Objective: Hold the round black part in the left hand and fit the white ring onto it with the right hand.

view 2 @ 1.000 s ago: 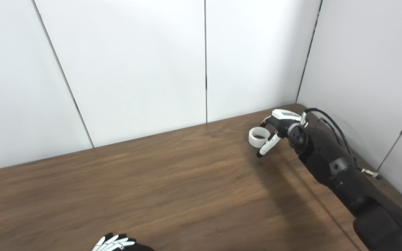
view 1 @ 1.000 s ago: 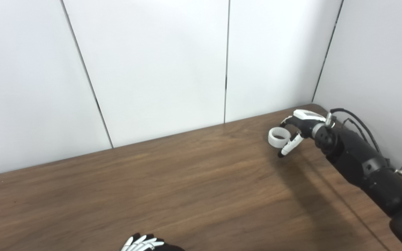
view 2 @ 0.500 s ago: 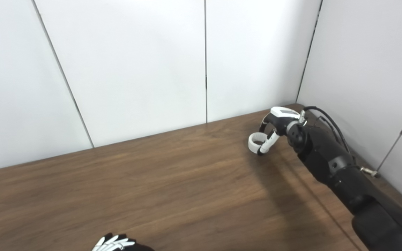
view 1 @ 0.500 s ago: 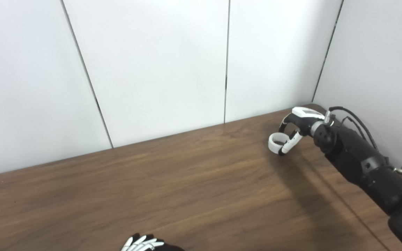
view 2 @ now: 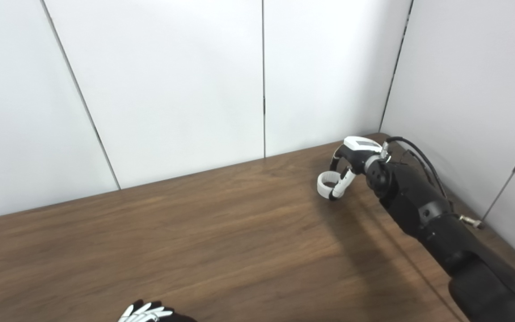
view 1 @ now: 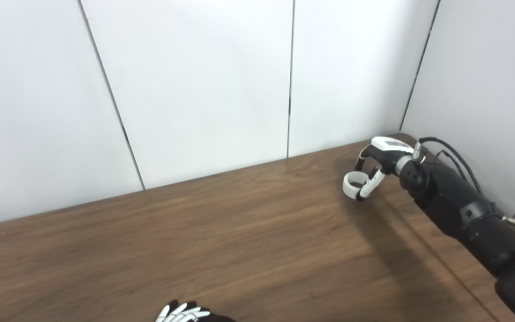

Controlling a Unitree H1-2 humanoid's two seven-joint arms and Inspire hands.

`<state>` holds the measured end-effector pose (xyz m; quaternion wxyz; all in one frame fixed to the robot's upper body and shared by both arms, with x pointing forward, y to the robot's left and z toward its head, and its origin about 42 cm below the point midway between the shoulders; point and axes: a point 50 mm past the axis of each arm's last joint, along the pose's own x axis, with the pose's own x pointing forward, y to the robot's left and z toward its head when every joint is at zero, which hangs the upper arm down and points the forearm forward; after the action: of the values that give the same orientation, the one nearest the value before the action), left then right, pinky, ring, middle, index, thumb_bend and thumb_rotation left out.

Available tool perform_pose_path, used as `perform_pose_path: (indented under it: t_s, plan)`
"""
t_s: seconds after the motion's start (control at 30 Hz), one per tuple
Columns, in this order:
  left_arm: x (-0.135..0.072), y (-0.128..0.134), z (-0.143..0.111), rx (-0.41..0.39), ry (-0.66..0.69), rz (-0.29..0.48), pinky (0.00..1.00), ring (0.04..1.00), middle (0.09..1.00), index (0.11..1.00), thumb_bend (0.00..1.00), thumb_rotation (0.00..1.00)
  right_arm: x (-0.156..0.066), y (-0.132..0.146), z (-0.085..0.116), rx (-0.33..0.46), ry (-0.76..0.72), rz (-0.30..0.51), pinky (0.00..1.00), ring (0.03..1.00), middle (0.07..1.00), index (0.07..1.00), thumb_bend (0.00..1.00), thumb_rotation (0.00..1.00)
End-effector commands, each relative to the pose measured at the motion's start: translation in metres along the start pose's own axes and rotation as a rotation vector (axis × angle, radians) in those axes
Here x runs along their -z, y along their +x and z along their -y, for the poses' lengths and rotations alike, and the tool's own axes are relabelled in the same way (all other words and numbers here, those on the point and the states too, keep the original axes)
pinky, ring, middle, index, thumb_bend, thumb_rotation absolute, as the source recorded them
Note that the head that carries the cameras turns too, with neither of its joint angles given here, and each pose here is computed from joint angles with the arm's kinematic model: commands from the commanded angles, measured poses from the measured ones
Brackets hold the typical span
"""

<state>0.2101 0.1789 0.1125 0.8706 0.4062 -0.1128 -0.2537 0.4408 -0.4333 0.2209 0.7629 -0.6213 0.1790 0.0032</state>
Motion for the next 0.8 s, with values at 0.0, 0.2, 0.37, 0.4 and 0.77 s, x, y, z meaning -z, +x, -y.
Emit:
perform_pose_path:
  t_s: [0.0, 0.2, 0.37, 0.4, 0.77]
  plan:
    - [0.004, -0.007, 0.004, 0.056, 0.027, -0.031, 0.99, 0.897, 0.824, 0.485, 0.52, 0.06, -0.004, 0.002, 0.029, 0.094, -0.025, 0.037, 0.86, 0.923, 0.851, 0.498, 0.56, 0.15]
    - [0.004, -0.007, 0.004, 0.053, 0.025, -0.029, 0.98, 0.893, 0.821, 0.485, 0.52, 0.06, -0.005, 0.000, 0.026, 0.108, -0.057, 0.064, 0.88, 0.905, 0.810, 0.482, 0.53, 0.13]
    - [0.003, -0.006, 0.003, 0.059, 0.032, -0.035, 0.98, 0.896, 0.823, 0.485, 0.52, 0.06, -0.006, -0.001, 0.027, 0.108, -0.067, 0.077, 0.88, 0.903, 0.802, 0.482, 0.52, 0.13]
    - [0.003, -0.006, 0.003, 0.059, 0.032, -0.035, 0.98, 0.897, 0.824, 0.485, 0.52, 0.06, -0.006, -0.002, 0.027, 0.107, -0.066, 0.078, 0.89, 0.907, 0.805, 0.482, 0.52, 0.13]
    - [0.002, 0.001, 0.003, 0.071, 0.007, -0.051, 0.98, 0.899, 0.823, 0.486, 0.52, 0.06, -0.043, -0.044, 0.055, 0.098, -0.104, 0.237, 0.88, 0.930, 0.826, 0.484, 0.52, 0.14]
